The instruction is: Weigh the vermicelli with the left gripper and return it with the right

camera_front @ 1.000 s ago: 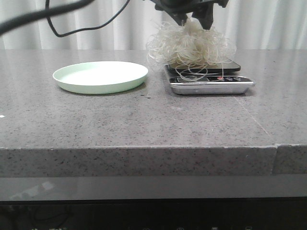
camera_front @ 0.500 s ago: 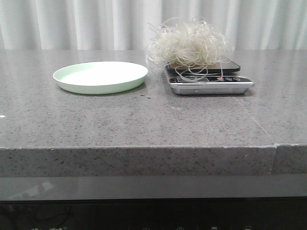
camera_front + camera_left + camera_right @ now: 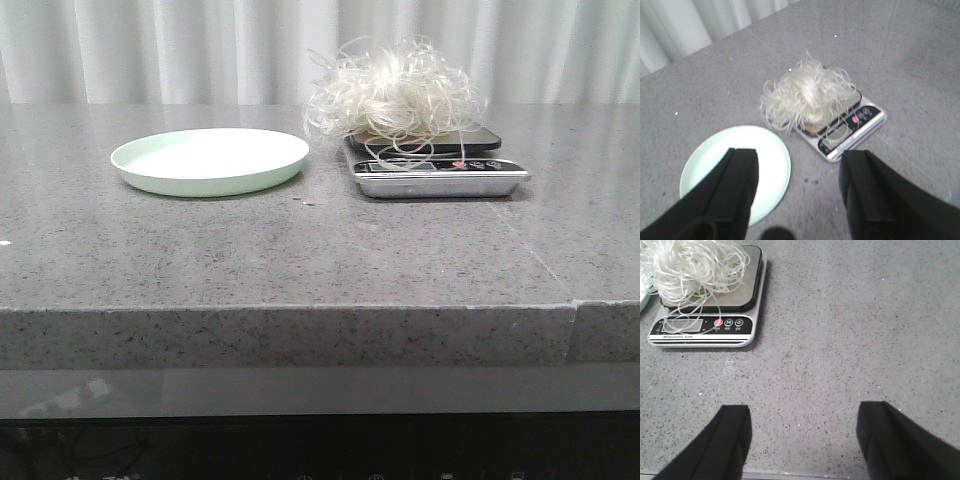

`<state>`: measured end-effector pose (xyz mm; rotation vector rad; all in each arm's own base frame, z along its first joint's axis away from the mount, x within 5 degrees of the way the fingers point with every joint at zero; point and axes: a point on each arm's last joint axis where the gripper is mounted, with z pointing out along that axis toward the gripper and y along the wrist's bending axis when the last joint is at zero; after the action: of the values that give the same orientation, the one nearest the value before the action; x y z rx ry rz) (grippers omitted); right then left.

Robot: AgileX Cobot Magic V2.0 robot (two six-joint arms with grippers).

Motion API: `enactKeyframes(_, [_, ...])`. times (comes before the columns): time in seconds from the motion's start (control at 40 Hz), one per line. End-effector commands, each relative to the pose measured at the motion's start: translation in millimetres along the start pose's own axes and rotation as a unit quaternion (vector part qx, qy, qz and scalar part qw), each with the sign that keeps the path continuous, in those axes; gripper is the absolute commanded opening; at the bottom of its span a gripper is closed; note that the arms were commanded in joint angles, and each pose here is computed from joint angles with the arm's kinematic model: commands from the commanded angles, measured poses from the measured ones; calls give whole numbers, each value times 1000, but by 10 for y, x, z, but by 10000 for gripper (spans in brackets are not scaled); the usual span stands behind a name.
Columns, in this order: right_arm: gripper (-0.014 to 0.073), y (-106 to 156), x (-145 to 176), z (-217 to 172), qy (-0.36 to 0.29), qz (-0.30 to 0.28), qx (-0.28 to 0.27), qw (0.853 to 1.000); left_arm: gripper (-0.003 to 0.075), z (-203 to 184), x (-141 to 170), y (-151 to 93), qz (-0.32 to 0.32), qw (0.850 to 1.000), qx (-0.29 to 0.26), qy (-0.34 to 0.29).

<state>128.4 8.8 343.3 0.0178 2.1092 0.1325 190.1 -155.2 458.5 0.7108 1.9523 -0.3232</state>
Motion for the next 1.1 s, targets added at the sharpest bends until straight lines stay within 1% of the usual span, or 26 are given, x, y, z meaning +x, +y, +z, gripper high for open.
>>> enactKeyframes(0.0, [562,1,-126,-35,-40,-4,3,999,450,-364,65,10,-5,998,4,-69])
enactKeyframes(0.3, [562,2,-126,-35,-40,-3,2,999,450,-822,829,33,-5,997,4,-71])
enactKeyframes(0.53, [562,2,-125,-35,-39,-3,2,999,450,-1044,1217,44,-6,996,4,-87])
enactKeyframes(0.65, [562,4,-125,-35,-39,-2,1,999,450,-1106,1321,47,-7,996,3,-94])
enactKeyframes(0.8, [562,28,-139,-45,-42,8,-11,999,450,-1122,1330,48,-7,995,3,-96])
enactKeyframes(0.85, [562,61,-164,-24,-36,-1,-23,999,449,-1122,1330,48,-7,995,3,-96])
enactKeyframes(0.95, [561,174,-251,17,-18,-36,-60,997,449,-1122,1328,48,-7,995,3,-97])
enactKeyframes(1.07, [561,345,-395,160,4,-58,-101,993,447,-1122,1328,48,-7,995,3,-97])
